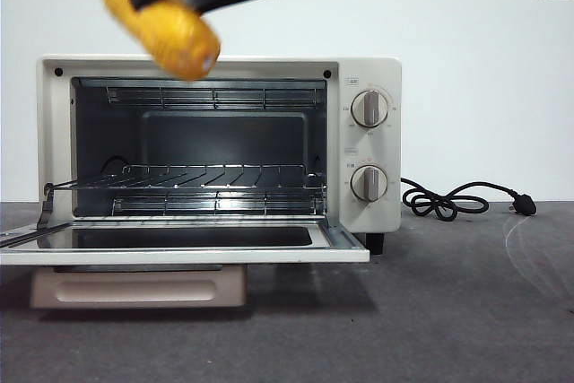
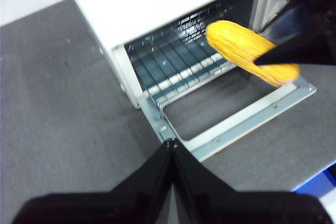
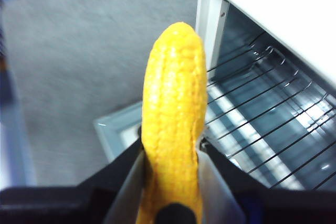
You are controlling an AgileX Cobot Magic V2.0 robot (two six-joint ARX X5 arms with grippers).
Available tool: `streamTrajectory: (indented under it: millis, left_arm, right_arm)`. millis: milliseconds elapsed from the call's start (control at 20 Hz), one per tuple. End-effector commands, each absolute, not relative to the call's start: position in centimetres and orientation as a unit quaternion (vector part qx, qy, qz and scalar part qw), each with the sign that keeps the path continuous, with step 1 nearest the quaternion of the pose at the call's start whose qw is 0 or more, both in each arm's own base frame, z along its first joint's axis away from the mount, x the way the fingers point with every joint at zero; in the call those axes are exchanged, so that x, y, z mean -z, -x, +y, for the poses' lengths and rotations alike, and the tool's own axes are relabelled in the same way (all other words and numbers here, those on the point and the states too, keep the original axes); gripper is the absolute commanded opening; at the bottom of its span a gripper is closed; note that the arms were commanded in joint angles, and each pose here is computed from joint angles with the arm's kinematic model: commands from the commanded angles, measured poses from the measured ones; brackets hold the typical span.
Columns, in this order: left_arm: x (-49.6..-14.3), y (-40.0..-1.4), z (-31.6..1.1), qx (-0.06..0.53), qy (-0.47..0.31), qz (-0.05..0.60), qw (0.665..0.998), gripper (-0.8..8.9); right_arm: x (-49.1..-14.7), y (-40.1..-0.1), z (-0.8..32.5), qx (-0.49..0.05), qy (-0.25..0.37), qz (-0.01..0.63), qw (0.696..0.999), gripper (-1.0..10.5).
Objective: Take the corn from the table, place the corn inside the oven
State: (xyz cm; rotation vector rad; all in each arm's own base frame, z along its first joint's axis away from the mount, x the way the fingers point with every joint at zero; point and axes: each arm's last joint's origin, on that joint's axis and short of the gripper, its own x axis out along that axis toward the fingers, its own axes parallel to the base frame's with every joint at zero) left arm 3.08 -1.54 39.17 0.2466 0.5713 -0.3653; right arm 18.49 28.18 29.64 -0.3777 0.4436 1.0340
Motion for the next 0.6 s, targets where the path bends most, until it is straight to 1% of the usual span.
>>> streamTrajectory:
  millis: [50,250,450,600]
  left_arm:
    - [-38.1,-2.4,-0.9,0.170,-0.100,0.281,0.939,-0.07]
    - [-36.9,-1.6,-0.1,0.167,-0.085,0.278,0.942,-0.07]
    - [-36.8,-1.0,0.4,0.166,-0.070,0.271,0.946,-0.07]
    - [-36.8,-0.9,0.5,0.166,-0.068,0.268,0.947,-0.07]
  right_arm:
    - [-28.9,-19.0,29.6,-0.480,0.261,0.172,0.820,-0.1]
    - [-27.6,-20.3,31.5,-0.443,0.341,0.158,0.814,-0.1]
    - [-26.3,-21.6,32.9,-0.406,0.411,0.146,0.803,-0.1]
    - [-24.6,-23.1,34.2,-0.362,0.489,0.129,0.783,-0.1]
